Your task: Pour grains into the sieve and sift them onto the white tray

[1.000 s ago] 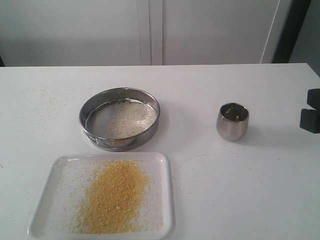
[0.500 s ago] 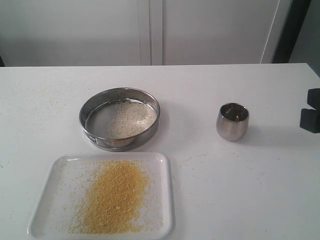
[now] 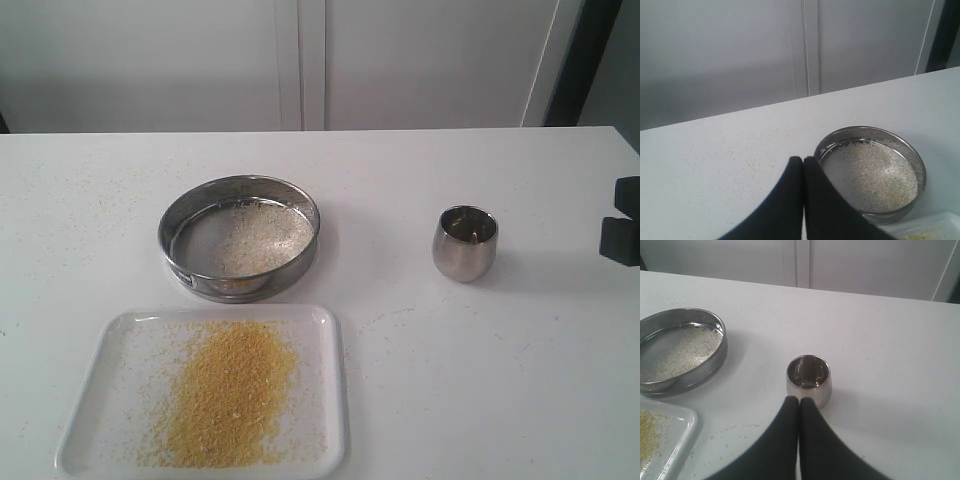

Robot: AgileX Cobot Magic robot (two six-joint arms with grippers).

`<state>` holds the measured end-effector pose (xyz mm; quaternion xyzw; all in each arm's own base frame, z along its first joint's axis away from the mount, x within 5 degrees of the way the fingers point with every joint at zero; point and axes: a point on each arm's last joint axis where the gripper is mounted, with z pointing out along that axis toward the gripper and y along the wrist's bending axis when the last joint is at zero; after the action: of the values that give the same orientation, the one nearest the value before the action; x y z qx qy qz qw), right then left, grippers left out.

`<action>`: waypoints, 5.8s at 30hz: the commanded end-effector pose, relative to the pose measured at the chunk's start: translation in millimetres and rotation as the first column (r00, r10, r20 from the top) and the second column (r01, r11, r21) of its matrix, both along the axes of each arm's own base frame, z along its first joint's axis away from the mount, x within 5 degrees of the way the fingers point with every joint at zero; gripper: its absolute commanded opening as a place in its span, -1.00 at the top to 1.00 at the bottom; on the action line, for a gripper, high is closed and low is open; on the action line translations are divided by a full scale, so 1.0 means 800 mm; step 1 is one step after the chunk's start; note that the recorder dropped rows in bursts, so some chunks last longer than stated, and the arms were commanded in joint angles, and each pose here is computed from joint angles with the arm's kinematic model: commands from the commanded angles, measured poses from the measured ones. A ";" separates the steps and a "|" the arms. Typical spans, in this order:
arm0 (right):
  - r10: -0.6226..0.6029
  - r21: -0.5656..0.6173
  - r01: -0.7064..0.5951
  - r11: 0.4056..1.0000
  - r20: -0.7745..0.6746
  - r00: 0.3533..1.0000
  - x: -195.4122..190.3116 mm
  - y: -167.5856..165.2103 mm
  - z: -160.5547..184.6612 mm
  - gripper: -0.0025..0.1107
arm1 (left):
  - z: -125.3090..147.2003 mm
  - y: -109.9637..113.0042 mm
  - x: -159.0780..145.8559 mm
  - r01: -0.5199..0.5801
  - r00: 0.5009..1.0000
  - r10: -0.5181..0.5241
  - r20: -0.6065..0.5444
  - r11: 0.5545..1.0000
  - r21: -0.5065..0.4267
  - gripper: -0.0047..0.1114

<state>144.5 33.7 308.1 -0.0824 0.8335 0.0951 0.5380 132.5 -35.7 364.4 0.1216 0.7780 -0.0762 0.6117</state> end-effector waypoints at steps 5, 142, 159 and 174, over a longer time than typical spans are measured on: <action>0.000 -0.012 0.000 1.000 0.009 1.000 0.001 -0.001 -0.001 0.96 | -0.013 0.008 -0.020 -0.013 0.999 0.011 0.041 0.998 0.055 0.92; -0.008 0.004 0.008 1.000 0.010 1.000 0.001 -0.001 0.000 0.96 | -0.247 0.038 -0.101 -0.186 0.976 0.192 -0.107 0.981 0.055 0.92; -0.008 0.001 0.008 1.000 0.008 1.000 0.001 -0.001 0.000 0.96 | -0.247 0.038 -0.101 -0.186 0.976 0.192 -0.107 0.981 0.055 0.92; -0.023 0.034 0.023 0.999 0.009 1.000 -0.001 -0.001 0.001 0.96 | -0.247 0.038 -0.101 -0.186 0.976 0.192 -0.107 0.981 0.055 0.92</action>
<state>144.6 34.1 308.3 -0.0715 0.8336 0.1048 0.5376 51.8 -5.2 168.2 0.0604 0.8191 -0.0030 0.5705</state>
